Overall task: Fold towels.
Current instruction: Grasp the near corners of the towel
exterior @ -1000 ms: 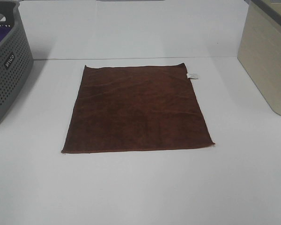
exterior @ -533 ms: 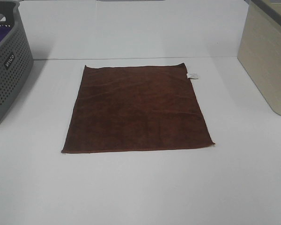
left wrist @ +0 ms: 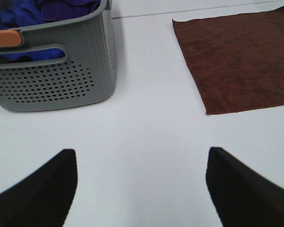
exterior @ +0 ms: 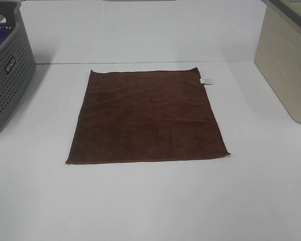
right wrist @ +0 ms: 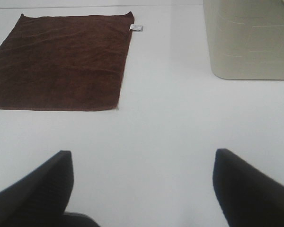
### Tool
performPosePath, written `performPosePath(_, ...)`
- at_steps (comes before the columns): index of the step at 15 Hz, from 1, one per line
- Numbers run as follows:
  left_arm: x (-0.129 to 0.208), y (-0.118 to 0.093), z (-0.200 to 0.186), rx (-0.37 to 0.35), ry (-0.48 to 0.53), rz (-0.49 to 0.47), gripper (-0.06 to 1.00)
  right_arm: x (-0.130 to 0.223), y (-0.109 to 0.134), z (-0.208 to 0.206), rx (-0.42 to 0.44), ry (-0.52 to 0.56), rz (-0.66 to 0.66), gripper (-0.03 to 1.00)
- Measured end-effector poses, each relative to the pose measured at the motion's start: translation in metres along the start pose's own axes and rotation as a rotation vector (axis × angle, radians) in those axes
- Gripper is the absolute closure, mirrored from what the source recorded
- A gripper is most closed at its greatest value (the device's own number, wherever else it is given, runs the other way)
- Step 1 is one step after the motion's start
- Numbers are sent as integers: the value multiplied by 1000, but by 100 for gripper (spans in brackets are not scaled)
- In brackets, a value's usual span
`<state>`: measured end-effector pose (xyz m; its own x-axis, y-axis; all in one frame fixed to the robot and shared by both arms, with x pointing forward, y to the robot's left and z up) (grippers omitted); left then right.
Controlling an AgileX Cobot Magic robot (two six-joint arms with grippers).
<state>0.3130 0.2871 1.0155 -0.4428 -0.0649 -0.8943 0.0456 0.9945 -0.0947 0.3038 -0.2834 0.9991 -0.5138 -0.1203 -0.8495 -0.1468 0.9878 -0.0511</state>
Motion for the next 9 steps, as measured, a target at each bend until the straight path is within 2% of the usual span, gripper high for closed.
performPosePath(4,0,0,0,0,-1,0,22,0,0,0,-1,0,0,20)
performPosePath(7,-19,-1,-2,2,-84,0,22,-4,1,0,-5,-16,5,20)
performPosePath(9,-35,-1,5,2,-127,-5,22,-25,-2,1,2,-85,10,20)
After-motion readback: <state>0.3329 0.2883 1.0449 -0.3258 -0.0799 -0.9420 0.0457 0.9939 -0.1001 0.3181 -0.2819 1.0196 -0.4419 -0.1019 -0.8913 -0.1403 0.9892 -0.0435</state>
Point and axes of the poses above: a point on each arm's last joint axis where the gripper is mounted, z pointing out along that axis toward the gripper, y along the wrist's bending axis when the last joint is at zero, x = y × z, the point moved 9 cm from there along z, pointing out along that axis toward the gripper, and after that the axes turned 6 degrees about -z, right-handed, at the moved point
